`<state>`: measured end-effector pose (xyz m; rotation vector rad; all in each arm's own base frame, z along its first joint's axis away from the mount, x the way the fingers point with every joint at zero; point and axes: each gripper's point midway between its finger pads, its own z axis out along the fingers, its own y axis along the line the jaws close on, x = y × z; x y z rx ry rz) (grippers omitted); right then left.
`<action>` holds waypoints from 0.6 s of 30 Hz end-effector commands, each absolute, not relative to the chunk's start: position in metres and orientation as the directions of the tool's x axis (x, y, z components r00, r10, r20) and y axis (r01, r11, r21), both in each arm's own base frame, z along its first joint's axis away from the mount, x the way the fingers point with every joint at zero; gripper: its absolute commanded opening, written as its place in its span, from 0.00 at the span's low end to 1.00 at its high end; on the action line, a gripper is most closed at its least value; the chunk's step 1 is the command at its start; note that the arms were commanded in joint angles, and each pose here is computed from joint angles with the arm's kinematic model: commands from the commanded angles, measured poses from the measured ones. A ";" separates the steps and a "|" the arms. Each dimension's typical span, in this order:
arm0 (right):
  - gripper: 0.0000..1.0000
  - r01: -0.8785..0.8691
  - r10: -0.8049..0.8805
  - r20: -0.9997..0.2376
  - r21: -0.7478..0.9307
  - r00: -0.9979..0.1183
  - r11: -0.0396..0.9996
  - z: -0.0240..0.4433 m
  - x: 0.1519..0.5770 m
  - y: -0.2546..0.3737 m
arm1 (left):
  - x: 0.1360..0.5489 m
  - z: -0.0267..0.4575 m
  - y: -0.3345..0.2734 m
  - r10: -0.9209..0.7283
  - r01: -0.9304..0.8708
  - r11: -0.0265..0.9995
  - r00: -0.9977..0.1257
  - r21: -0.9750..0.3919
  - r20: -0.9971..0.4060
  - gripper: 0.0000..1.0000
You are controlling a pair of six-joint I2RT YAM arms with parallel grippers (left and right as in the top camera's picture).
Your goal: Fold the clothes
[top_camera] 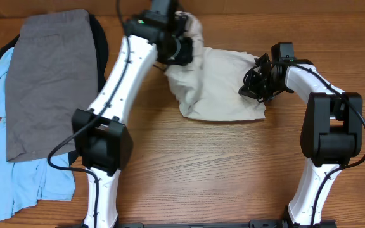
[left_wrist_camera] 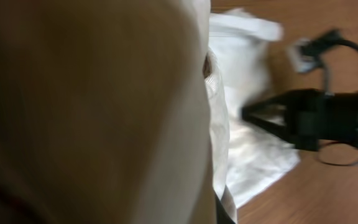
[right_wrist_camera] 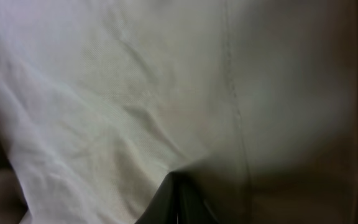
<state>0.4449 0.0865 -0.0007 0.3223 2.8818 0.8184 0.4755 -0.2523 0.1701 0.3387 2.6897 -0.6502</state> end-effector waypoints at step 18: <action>0.04 0.171 0.390 -0.178 0.684 -0.903 0.709 0.110 0.496 0.063 | 0.452 0.200 -0.339 0.196 0.389 0.883 -0.814 -0.263 -0.547 0.09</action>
